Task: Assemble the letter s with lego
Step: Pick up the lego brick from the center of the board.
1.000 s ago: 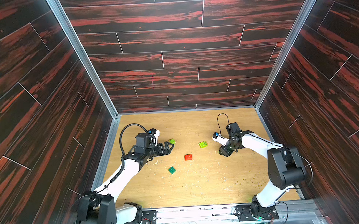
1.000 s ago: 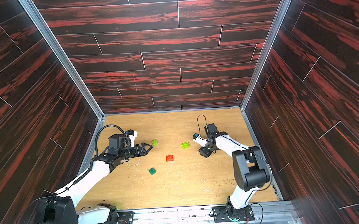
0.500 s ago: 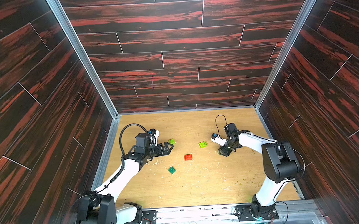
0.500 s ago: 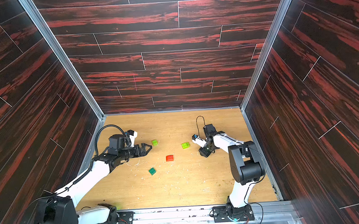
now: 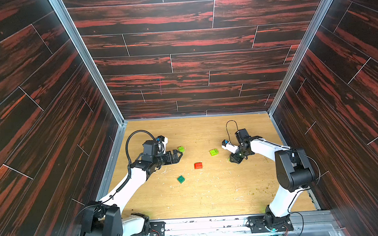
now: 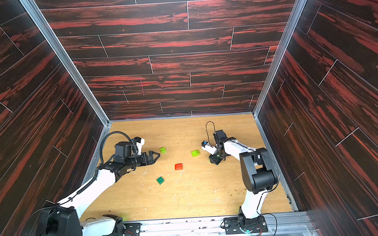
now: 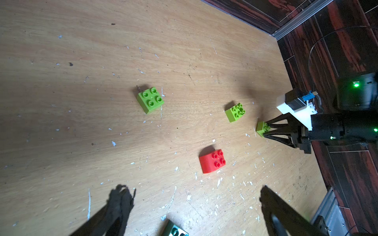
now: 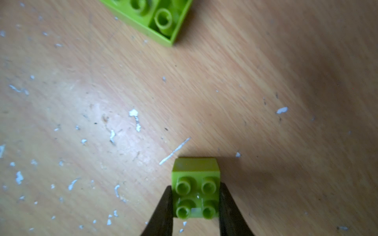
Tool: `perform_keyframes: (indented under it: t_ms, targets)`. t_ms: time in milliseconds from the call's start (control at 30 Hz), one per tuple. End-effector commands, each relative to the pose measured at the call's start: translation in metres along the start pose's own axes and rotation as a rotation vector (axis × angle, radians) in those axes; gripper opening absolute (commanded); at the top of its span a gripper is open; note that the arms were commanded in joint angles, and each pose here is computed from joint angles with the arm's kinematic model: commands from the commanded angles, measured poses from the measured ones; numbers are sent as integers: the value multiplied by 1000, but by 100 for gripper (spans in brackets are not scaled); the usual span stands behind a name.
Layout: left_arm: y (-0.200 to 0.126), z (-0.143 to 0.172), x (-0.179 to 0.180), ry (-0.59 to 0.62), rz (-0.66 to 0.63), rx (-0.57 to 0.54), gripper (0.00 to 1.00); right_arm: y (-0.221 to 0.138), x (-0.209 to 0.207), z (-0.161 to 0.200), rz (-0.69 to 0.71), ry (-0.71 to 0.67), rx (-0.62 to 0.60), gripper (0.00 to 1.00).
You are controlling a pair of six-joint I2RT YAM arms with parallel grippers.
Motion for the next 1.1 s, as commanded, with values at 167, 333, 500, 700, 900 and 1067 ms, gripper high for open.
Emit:
perform_keyframes:
  t_ms: [167,333,500,700,900,1067]
  targets:
    - [-12,-8,-4,36,-51,-11,100,-48,68,-46,-120,-253,-116,15]
    - [-18,-6,-3,36,-74,-14,100,-47,97,-66,-196,-410,-133,18]
    - [-24,-2,-3,41,-99,-13,100,-35,112,-85,-227,-527,-81,18]
    - [-32,1,0,50,-141,-16,100,-19,126,-96,-217,-691,-55,18]
    - [-37,4,2,53,-169,-29,100,-3,130,-100,-214,-810,-5,18]
    - [-36,4,2,54,-168,-29,100,11,134,-105,-228,-845,4,17]
Point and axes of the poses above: each gripper's point midway between its finger pads, its own y axis out along the fingers, its own x axis along the line the jaws close on, z = x × y, the point moved 7 cm from there along -y, back along the fingers, and after that the axes turned 5 degrees about y, right-handed, at the moved point
